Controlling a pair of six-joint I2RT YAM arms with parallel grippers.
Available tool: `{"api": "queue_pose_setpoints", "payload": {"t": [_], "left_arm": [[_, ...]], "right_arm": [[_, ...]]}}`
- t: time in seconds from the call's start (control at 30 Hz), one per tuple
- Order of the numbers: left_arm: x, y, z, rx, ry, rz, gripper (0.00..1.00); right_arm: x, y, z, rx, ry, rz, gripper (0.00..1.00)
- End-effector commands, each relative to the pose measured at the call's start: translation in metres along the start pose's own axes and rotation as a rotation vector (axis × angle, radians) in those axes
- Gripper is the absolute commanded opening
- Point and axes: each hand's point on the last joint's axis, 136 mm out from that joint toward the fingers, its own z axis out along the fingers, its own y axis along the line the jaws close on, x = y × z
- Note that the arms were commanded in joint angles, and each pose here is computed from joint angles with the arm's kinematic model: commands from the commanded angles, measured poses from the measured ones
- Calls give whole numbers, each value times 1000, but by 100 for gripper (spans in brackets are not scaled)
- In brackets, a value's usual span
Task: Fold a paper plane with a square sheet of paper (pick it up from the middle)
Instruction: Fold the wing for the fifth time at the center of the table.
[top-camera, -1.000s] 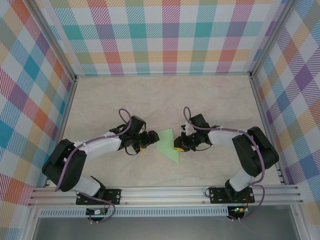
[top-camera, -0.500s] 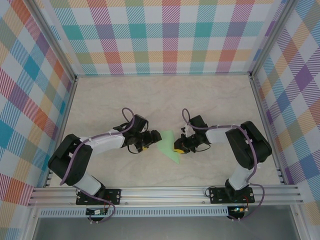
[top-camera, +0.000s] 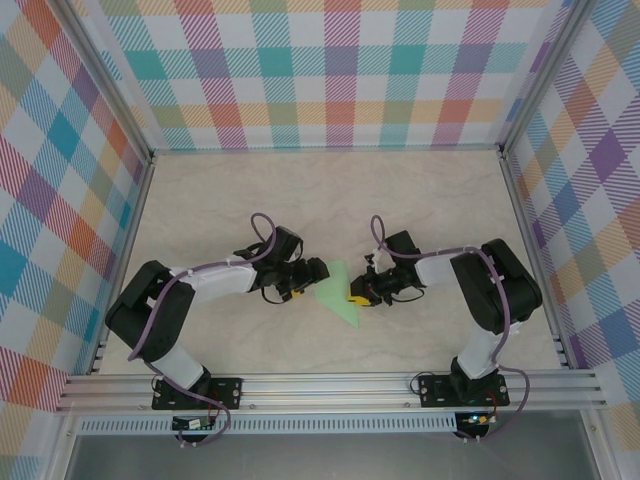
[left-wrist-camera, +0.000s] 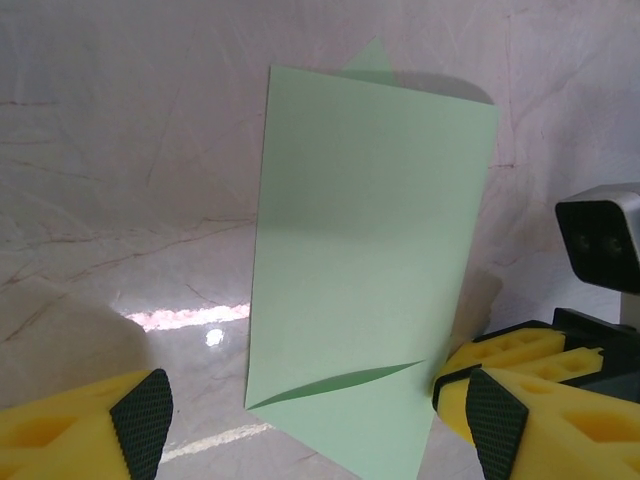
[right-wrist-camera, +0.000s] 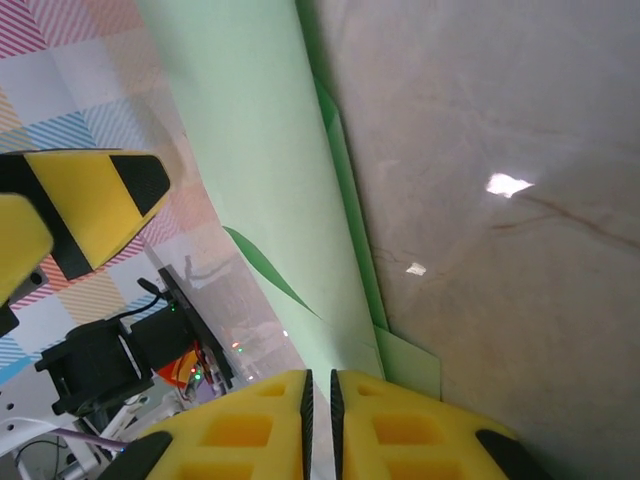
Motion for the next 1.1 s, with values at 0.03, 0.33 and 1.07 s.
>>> {"api": "queue_pose_setpoints", "payload": {"t": [0.03, 0.33, 1.07], "left_arm": [[1, -10, 4, 7, 7, 12, 79], [2, -13, 9, 2, 16, 17, 79], [5, -21, 14, 37, 43, 21, 76]], "right_arm": [[-3, 15, -13, 16, -48, -87, 18], [-10, 8, -5, 49, -34, -59, 18], [-6, -53, 0, 293, -33, 21, 15]]}}
